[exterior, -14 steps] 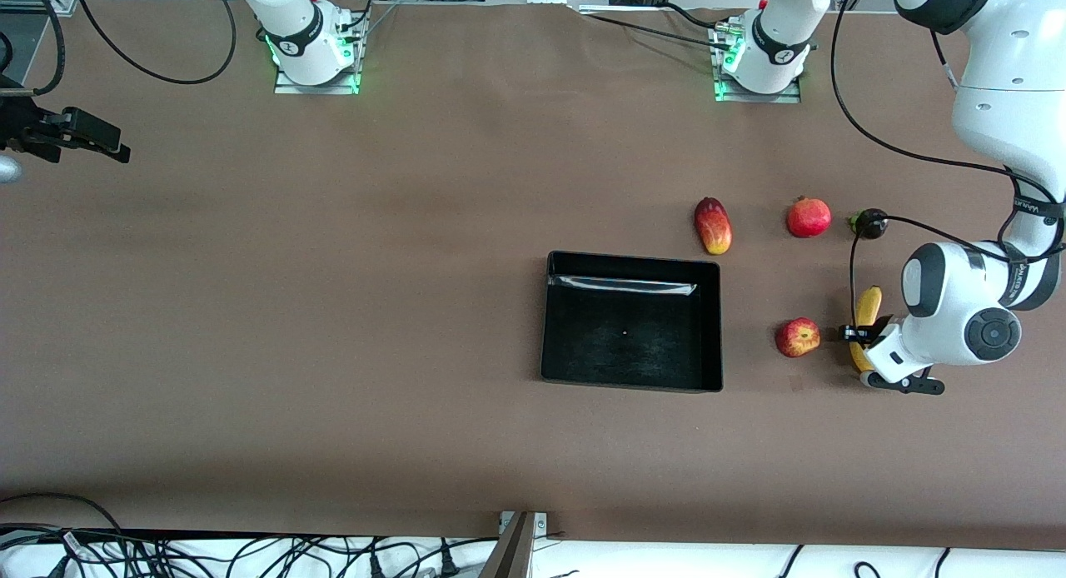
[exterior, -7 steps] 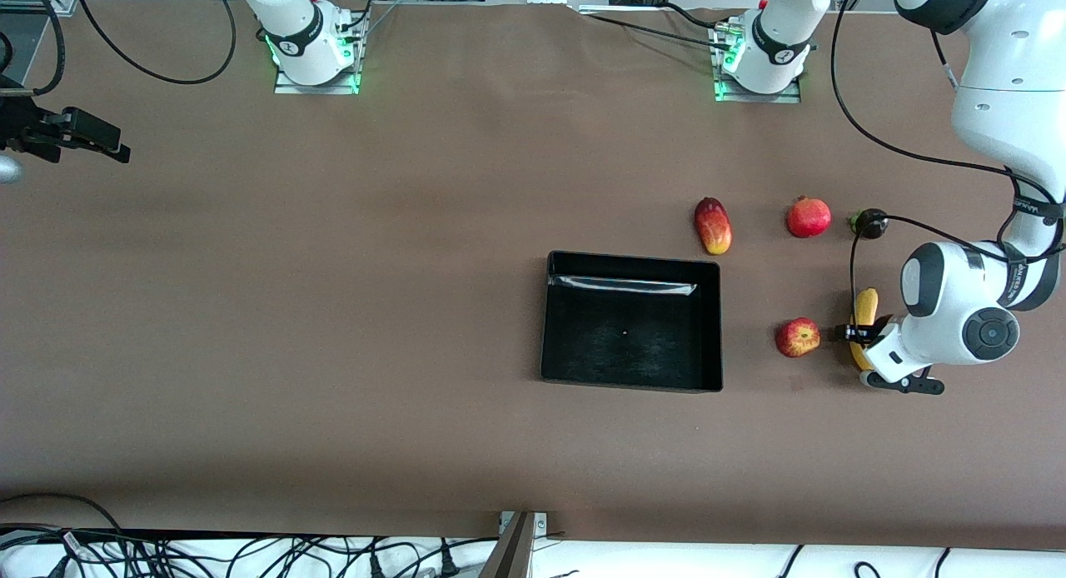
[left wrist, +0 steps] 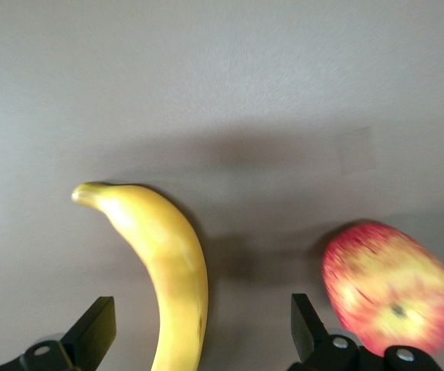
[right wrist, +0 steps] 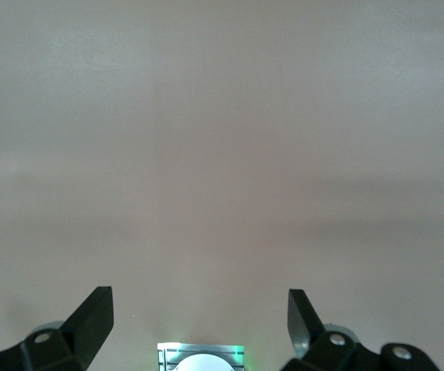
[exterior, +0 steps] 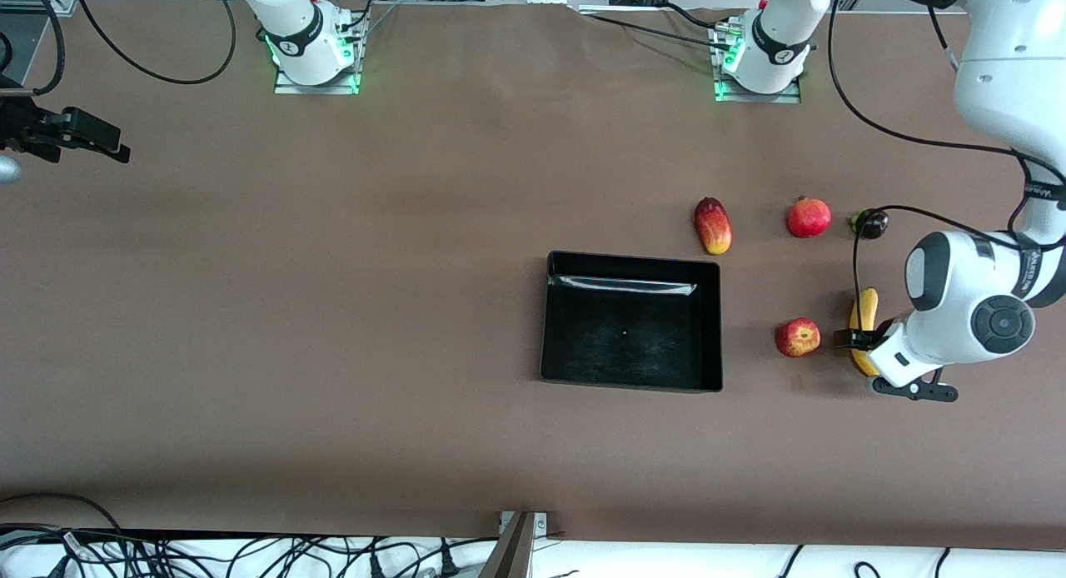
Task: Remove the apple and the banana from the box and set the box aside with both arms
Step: 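Lower the banana onto the table and open the left gripper, then raise the left gripper away while the right gripper reaches the tray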
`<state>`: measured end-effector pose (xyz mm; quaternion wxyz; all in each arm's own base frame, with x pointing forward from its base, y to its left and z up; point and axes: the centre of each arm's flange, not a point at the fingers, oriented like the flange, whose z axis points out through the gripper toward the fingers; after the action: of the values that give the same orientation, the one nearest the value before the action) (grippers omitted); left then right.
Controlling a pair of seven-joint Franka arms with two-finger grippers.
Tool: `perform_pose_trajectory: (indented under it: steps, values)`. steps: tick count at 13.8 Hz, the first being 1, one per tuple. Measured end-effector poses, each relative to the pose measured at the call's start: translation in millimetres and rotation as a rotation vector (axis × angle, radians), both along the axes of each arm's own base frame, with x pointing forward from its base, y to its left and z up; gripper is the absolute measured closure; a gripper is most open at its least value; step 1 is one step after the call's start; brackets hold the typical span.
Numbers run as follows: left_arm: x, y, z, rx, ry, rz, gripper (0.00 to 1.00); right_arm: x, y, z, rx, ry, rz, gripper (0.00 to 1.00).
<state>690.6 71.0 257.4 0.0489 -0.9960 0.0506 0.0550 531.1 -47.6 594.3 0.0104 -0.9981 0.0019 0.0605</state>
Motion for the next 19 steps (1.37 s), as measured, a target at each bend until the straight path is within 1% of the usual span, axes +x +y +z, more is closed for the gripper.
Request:
perform_pose_trajectory:
  steps: [3,5,8,11,14,16,17,18,19]
  values:
    - [-6.5,-29.9,61.0,-0.049,-0.047,0.036,0.00,-0.1,-0.3,0.0,0.000,0.000,-0.001,0.00]
    - [-18.7,-64.1,103.8,-0.080,-0.078,0.087,0.00,-0.1,-1.3,-0.1,0.000,0.001,-0.002,0.00]
    - [-40.4,-105.0,158.1,-0.094,-0.081,0.136,0.00,-0.1,-1.3,-0.1,0.000,0.000,-0.002,0.00]
    - [-61.0,-110.0,201.9,-0.119,-0.063,0.183,0.00,-0.1,-1.1,-0.1,0.000,0.001,-0.002,0.00]
    - [-82.9,-121.9,238.9,-0.120,-0.059,0.179,0.00,-0.1,-0.8,-0.1,0.000,0.000,-0.001,0.00]
    - [-98.3,-125.8,253.3,-0.116,-0.068,0.180,0.00,-0.1,-0.6,-0.1,0.000,0.001,-0.001,0.00]
    - [-104.5,-122.3,260.6,-0.115,-0.078,0.186,0.00,-0.8,0.4,-0.7,0.001,0.008,0.001,0.00]
    - [-109.5,-116.6,268.2,-0.115,-0.087,0.195,0.00,-2.3,3.7,-2.9,0.002,0.027,0.008,0.00]
    - [-114.6,-110.2,275.7,-0.115,-0.091,0.202,0.00,-2.7,11.8,-9.6,0.006,0.061,0.023,0.00]
